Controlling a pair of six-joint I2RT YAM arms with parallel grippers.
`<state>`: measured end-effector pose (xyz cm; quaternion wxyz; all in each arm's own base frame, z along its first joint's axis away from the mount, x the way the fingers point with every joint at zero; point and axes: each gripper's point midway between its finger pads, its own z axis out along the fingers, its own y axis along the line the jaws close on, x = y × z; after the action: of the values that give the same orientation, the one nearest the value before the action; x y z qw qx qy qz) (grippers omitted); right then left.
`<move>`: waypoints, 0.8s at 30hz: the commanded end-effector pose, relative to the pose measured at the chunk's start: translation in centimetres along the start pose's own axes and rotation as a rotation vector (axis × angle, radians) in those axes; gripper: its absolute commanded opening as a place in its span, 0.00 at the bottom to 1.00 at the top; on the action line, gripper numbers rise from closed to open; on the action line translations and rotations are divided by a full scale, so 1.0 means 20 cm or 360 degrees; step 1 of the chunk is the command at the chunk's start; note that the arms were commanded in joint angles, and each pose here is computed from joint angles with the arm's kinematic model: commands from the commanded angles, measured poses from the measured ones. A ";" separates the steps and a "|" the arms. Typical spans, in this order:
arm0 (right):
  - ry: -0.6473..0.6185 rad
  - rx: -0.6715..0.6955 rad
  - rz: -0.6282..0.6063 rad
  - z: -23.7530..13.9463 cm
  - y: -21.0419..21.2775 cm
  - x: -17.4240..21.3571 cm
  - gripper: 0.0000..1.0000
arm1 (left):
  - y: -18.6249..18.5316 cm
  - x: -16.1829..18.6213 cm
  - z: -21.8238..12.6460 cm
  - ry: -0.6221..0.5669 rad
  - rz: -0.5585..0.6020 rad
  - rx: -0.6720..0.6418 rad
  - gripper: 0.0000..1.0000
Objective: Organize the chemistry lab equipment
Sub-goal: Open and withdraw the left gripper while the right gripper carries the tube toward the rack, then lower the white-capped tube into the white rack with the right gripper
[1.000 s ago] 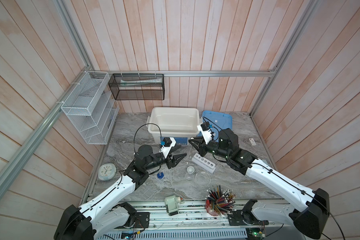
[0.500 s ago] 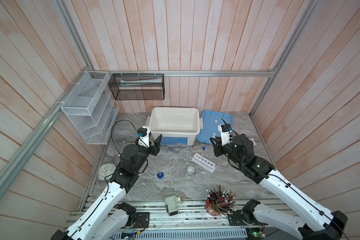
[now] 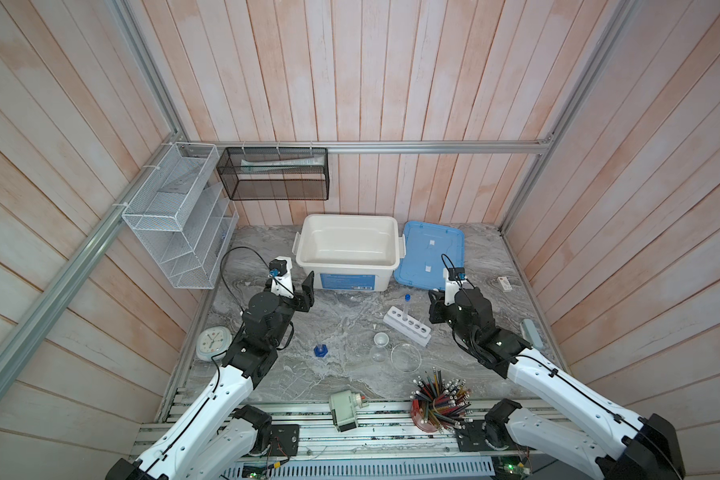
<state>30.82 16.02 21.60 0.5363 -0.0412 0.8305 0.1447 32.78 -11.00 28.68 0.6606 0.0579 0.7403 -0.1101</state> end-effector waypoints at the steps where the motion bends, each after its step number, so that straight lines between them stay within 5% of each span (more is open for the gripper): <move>1: -0.0091 -0.0017 0.0037 0.02 0.02 -0.07 0.08 | 0.01 0.00 0.01 0.0018 -0.0031 -0.0011 0.68; 24: -0.0014 -0.0056 0.0026 0.16 0.07 0.02 0.08 | 0.04 0.02 0.03 0.0046 -0.0068 0.0010 0.68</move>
<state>33.08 18.01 20.32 0.5404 -0.0438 0.8255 0.1571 33.47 -10.13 27.56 0.6453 0.0468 0.7538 -0.1146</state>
